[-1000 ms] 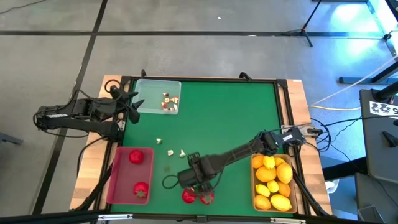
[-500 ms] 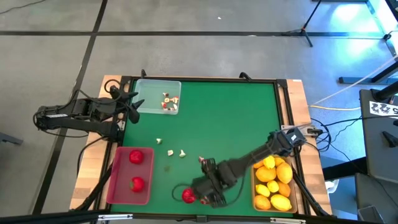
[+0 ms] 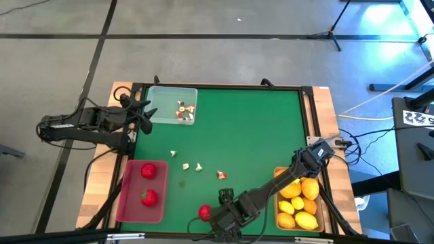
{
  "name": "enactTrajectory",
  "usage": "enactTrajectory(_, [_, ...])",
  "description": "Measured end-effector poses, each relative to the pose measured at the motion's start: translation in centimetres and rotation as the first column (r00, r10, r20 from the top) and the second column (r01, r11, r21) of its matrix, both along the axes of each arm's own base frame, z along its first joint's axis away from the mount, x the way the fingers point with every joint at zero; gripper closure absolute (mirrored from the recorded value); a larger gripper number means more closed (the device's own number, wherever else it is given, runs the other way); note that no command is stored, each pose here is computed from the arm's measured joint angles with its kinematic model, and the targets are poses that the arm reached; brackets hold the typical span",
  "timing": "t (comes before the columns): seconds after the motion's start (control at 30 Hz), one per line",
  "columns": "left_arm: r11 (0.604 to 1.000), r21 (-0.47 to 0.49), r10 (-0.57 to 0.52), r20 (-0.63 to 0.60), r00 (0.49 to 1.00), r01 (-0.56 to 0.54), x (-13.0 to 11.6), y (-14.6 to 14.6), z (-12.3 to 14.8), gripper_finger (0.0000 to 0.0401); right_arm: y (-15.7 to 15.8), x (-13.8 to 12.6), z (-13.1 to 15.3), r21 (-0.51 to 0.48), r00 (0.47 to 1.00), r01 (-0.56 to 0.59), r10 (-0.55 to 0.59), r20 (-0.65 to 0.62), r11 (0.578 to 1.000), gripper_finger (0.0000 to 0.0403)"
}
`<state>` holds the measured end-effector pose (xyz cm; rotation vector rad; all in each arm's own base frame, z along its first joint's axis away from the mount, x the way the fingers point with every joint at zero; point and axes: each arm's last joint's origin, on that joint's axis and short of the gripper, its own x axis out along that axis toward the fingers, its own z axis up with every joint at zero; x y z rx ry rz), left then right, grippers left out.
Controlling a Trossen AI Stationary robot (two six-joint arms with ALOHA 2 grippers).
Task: Sort produce into baskets
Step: Put the tomato into the pink bin
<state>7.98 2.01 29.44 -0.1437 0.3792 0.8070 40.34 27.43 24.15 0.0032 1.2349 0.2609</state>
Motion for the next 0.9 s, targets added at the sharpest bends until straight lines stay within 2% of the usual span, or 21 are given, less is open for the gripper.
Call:
enactTrajectory(0.13, [1.0, -0.002, 0.001, 0.002, 1.0, -0.001, 0.0, 0.0, 0.0, 0.0191, 0.3, 0.5, 0.2, 0.029, 0.998, -0.02, 0.019, 0.063, 0.999, 0.0036])
enactTrajectory(0.2, [1.0, -0.014, 0.008, 0.015, 1.0, -0.008, 0.0, 0.0, 0.0, 0.0191, 0.2, 0.5, 0.0, 0.001, 0.997, -0.023, 0.023, 0.067, 1.0, 0.0036])
enactTrajectory(0.4, [1.0, -0.02, 0.013, 0.02, 1.0, -0.012, 0.0, 0.0, 0.0, 0.0191, -0.4, -0.7, -2.5, -0.096, 0.997, 0.02, -0.027, -0.07, 0.995, 0.0036])
enactTrajectory(0.57, [0.999, -0.033, 0.02, 0.004, 1.0, -0.02, -0.1, 0.0, -0.2, 0.0191, -0.6, -1.0, -4.3, -0.137, 0.994, 0.052, -0.064, -0.087, 0.989, 0.0036])
enactTrajectory(0.7, [0.999, -0.033, 0.021, -0.004, 1.0, -0.021, -0.2, 0.0, -0.3, 0.0191, -0.5, -0.7, -5.4, -0.117, 0.996, 0.059, -0.065, -0.054, 0.991, 0.0036])
enactTrajectory(0.9, [0.999, -0.032, 0.02, -0.015, 1.0, -0.02, -0.2, 0.0, -0.4, 0.0191, -0.1, 0.0, -5.5, -0.076, 0.999, 0.039, -0.038, 0.014, 0.996, 0.0036])
